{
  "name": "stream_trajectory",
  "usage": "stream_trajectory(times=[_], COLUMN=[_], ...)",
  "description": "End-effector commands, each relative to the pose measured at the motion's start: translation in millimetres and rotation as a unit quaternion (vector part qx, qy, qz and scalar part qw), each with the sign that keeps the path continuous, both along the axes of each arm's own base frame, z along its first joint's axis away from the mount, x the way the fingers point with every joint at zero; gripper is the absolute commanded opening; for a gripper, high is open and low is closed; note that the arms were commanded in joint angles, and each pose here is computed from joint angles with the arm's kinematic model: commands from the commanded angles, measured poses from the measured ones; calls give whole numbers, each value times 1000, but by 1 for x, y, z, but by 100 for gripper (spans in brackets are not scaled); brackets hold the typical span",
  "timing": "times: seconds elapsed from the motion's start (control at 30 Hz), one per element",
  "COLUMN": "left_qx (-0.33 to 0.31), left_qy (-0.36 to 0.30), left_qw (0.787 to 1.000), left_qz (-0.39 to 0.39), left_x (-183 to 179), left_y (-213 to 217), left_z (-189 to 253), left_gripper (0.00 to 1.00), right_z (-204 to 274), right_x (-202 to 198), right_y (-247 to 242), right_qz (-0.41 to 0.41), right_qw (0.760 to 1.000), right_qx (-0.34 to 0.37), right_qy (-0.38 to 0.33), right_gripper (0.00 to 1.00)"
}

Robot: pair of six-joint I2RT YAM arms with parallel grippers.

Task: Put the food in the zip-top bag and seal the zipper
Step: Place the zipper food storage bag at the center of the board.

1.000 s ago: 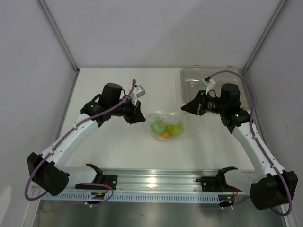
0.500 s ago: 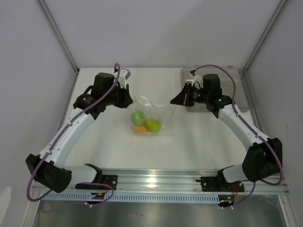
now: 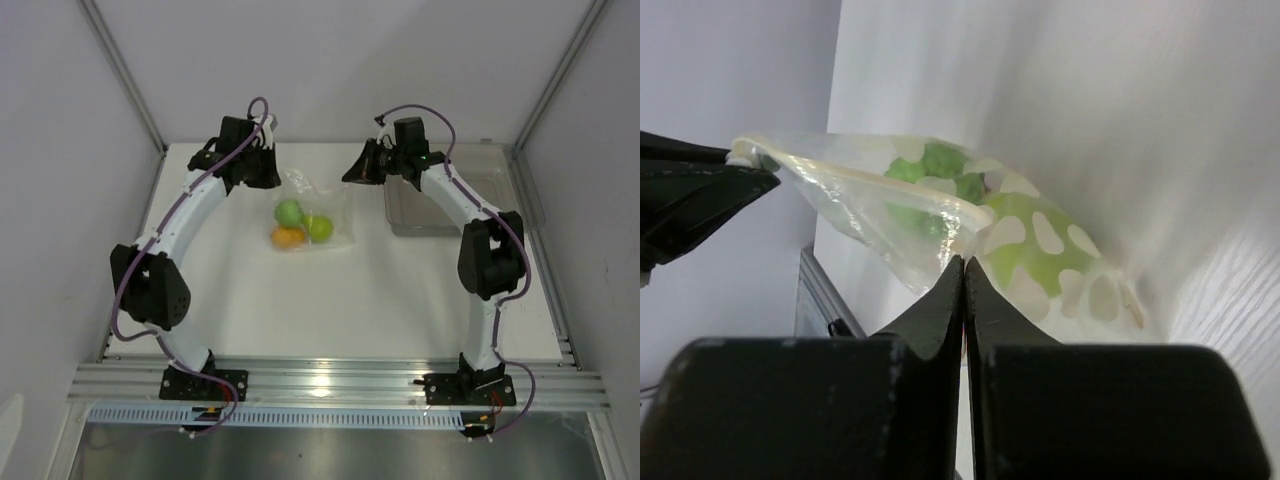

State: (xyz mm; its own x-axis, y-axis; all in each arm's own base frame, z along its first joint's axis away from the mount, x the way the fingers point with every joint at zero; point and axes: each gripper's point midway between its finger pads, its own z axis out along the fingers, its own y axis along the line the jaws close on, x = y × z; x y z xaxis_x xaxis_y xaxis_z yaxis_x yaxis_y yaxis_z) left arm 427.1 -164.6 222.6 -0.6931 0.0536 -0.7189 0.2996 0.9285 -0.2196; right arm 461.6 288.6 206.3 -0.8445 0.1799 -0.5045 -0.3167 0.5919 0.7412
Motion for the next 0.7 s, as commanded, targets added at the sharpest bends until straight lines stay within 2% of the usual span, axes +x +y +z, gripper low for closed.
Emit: stream_trajectory(times=[0.0,0.03,0.17,0.23,0.27,0.33,0.4,0.5,0.57,0.6,0.63,0.67], left_qx=[-20,-16,-13,-12,-8,-5,0,-1,0,0,3,1], left_qy=[-36,-24,-33,-52,-51,-71,-75,-89,-103,-117,-114,-130], left_qw=[999,999,999,997,997,996,996,994,992,990,990,987], left_qz=[19,23,40,48,50,54,56,60,73,80,84,91], left_x=[30,38,68,82,88,101,113,125,130,130,127,130], left_y=[5,6,11,12,12,12,11,10,14,17,19,20], left_z=[27,13,8,15,7,15,10,12,13,22,15,22], left_gripper=[7,7,13,23,24,36,45,45,48,50,52,56], right_z=[-16,-10,-25,-37,-30,-42,-35,-28,-40,-26,-29,-33], right_x=[28,37,63,74,82,94,106,117,123,128,130,132], right_y=[-4,-3,-6,-8,-8,-13,-16,-14,-12,-10,-10,-10], right_qz=[-4,-4,-18,-23,-26,-32,-38,-24,-15,-12,-12,-13], right_qw=[1000,1000,1000,999,999,999,998,996,996,995,994,994], right_qx=[-9,-6,-17,-21,-20,-31,-32,-33,-37,-33,-34,-37], right_qy=[5,-5,-11,-13,-25,-29,-49,-82,-81,-97,-99,-98], right_gripper=[0,0,0,0,0,0,0,2,13,19,35,43])
